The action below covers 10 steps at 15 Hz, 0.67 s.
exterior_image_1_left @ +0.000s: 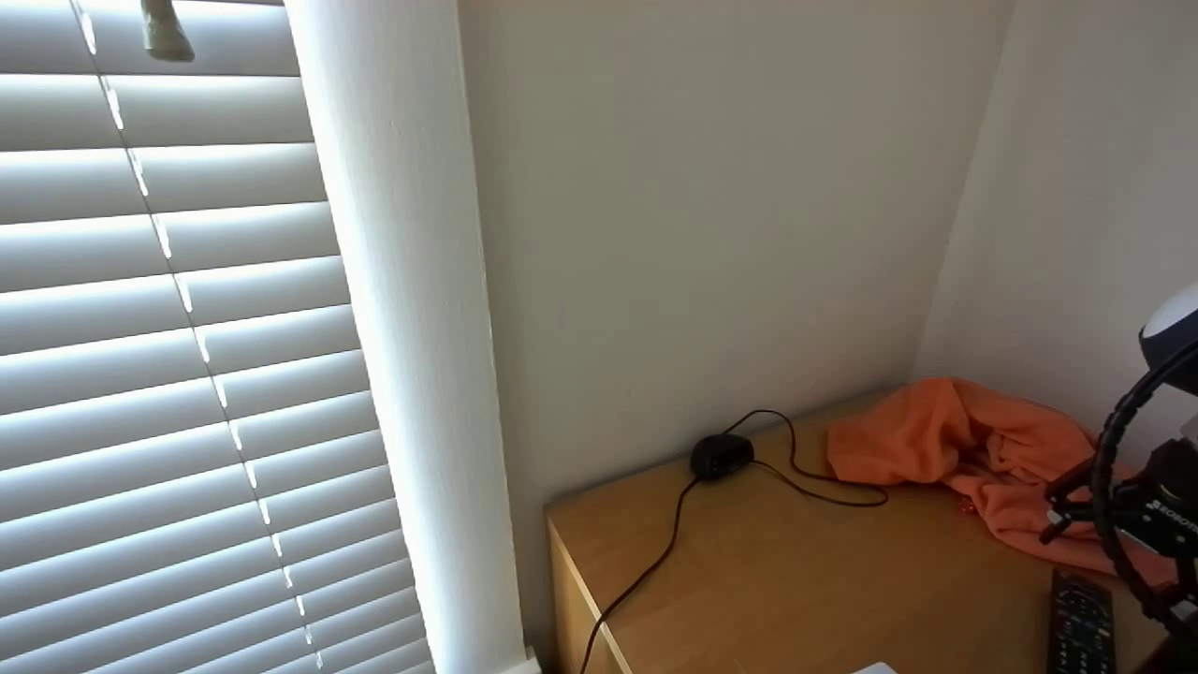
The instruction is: Remove the remote controller from the opened drawer and put it on the counter top pointing forward
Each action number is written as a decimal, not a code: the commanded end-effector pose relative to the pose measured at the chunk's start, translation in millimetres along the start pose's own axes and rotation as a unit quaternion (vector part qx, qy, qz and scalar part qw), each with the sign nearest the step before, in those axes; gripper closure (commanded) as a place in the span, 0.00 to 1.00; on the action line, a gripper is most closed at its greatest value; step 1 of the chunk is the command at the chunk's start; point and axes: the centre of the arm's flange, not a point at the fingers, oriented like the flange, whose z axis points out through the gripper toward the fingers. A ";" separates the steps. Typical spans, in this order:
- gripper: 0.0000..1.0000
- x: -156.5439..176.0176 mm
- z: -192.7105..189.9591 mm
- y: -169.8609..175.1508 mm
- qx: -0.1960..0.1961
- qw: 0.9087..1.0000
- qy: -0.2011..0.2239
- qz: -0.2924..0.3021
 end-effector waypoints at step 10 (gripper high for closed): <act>0.00 -41.3 34.6 -4.0 -0.083 0.995 -0.007 -0.050</act>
